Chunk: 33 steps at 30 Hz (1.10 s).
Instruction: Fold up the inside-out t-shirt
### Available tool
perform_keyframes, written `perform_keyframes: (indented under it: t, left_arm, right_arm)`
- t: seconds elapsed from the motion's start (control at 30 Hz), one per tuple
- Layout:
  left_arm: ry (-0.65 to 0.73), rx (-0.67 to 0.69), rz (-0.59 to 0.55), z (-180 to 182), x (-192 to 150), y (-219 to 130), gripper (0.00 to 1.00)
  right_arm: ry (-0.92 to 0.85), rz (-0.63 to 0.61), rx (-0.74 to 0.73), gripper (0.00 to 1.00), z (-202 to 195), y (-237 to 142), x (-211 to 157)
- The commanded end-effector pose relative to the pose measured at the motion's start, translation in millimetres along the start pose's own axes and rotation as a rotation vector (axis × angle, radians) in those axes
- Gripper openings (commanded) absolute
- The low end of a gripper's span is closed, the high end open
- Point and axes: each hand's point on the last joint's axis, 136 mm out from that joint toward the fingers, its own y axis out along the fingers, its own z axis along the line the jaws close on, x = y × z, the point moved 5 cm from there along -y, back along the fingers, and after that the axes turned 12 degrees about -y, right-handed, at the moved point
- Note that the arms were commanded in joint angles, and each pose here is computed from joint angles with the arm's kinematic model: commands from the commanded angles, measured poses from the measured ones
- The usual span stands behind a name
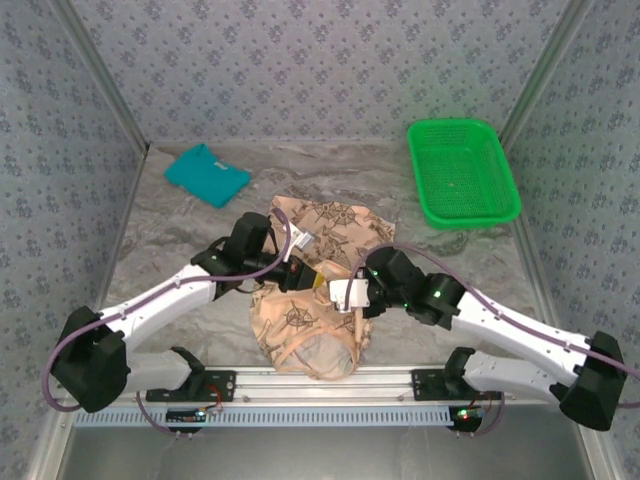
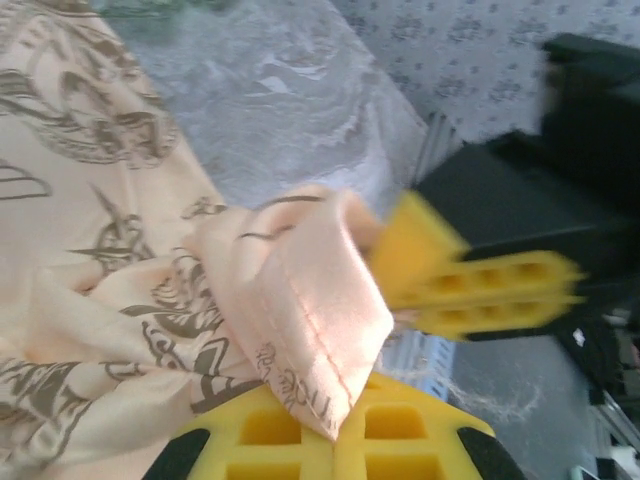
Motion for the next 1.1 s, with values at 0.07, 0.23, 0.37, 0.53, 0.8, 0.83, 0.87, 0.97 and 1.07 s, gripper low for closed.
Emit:
perform_keyframes:
  t: [0.07, 0.23, 0.37, 0.53, 0.8, 0.83, 0.87, 0.97, 1.07]
  left_arm:
    - [-0.061, 0.148, -0.112, 40, 21, -10, 0.01]
    - [-0.09, 0.175, -0.141, 56, 29, -11, 0.07]
    - [-0.102, 0.135, -0.118, 55, 30, -7, 0.24]
    - [-0.117, 0.016, -0.048, 44, 23, -2, 0.43]
    - [-0.171, -0.077, -0.01, 32, 15, -4, 0.49]
    - [-0.181, -0.094, -0.008, 30, 16, -4, 0.49]
    - [-0.198, -0.096, -0.014, 30, 17, -4, 0.49]
    - [-0.245, -0.055, -0.046, 32, 24, -10, 0.49]
    - [-0.301, 0.017, -0.116, 37, 38, -25, 0.52]
  right_arm:
    - [-0.016, -0.065, 0.036, 0.0, 11, -25, 11]
    - [-0.06, -0.114, 0.025, 0.0, 24, -35, 18]
    - [-0.096, -0.165, 0.062, 0.0, 34, -23, 26]
    - [-0.092, -0.16, 0.13, 0.01, 38, 0, 28]
    - [-0.056, -0.258, 0.124, 0.03, 25, -1, 39]
    - [-0.046, -0.283, 0.122, 0.03, 23, -3, 42]
    - [-0.033, -0.311, 0.124, 0.03, 21, -4, 44]
    - [-0.005, -0.396, 0.115, 0.03, 13, -3, 53]
    - [0.008, -0.44, 0.14, 0.03, 9, 5, 61]
